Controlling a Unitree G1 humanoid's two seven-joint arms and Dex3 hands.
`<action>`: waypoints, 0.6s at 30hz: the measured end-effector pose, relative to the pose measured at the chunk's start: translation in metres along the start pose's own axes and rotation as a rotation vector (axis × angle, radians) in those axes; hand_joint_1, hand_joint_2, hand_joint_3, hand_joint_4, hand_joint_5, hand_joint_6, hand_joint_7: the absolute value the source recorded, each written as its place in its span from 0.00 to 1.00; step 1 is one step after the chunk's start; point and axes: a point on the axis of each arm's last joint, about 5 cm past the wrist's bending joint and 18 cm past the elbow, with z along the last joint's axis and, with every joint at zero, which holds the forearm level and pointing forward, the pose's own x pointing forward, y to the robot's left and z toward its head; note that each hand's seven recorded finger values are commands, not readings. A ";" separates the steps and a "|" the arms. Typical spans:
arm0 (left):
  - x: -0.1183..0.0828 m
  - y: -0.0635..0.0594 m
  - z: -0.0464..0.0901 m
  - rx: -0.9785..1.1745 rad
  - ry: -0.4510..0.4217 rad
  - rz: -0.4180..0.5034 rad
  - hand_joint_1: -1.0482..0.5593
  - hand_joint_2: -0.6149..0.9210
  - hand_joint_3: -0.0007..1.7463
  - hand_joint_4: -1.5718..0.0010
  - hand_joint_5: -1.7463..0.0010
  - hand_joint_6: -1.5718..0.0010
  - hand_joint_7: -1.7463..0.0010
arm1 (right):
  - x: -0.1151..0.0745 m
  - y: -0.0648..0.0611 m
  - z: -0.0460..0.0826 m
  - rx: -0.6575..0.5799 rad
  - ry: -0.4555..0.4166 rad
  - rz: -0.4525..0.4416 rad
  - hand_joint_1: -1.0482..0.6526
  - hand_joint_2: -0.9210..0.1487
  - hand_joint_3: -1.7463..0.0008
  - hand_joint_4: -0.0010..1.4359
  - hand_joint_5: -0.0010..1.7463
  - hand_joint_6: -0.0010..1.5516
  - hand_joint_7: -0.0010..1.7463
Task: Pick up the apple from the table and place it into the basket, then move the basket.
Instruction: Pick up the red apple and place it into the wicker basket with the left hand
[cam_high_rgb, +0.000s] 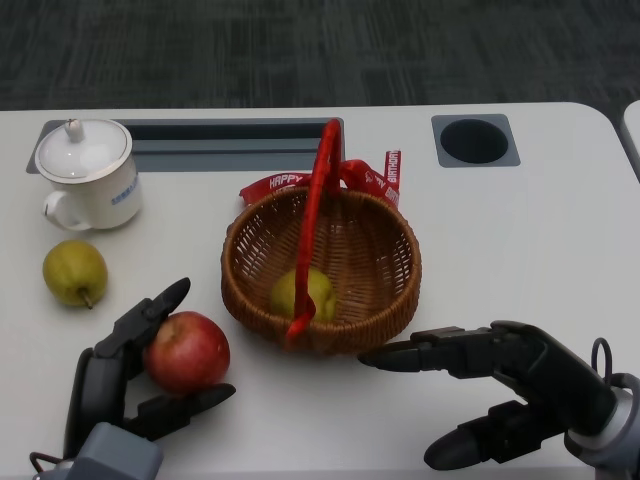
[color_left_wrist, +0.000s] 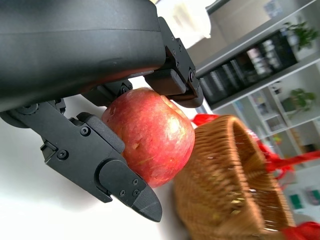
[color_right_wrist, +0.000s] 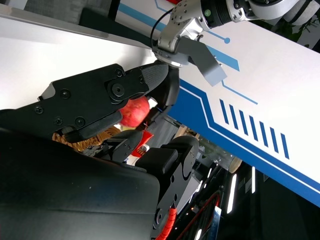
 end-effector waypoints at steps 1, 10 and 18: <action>0.001 0.001 0.002 -0.006 -0.021 0.007 0.49 0.93 0.00 0.30 0.99 0.44 1.00 | 0.000 0.000 0.000 0.001 0.001 0.001 0.38 0.01 0.99 0.49 0.00 0.42 0.00; 0.003 0.011 0.015 0.008 -0.140 0.118 0.48 0.93 0.00 0.29 0.99 0.44 1.00 | -0.001 0.001 -0.001 0.006 0.008 0.002 0.38 0.00 1.00 0.49 0.00 0.42 0.00; -0.003 0.021 0.031 0.058 -0.276 0.175 0.47 0.94 0.00 0.28 0.99 0.45 1.00 | -0.001 0.001 -0.001 0.005 0.006 0.002 0.39 0.00 0.99 0.50 0.00 0.43 0.00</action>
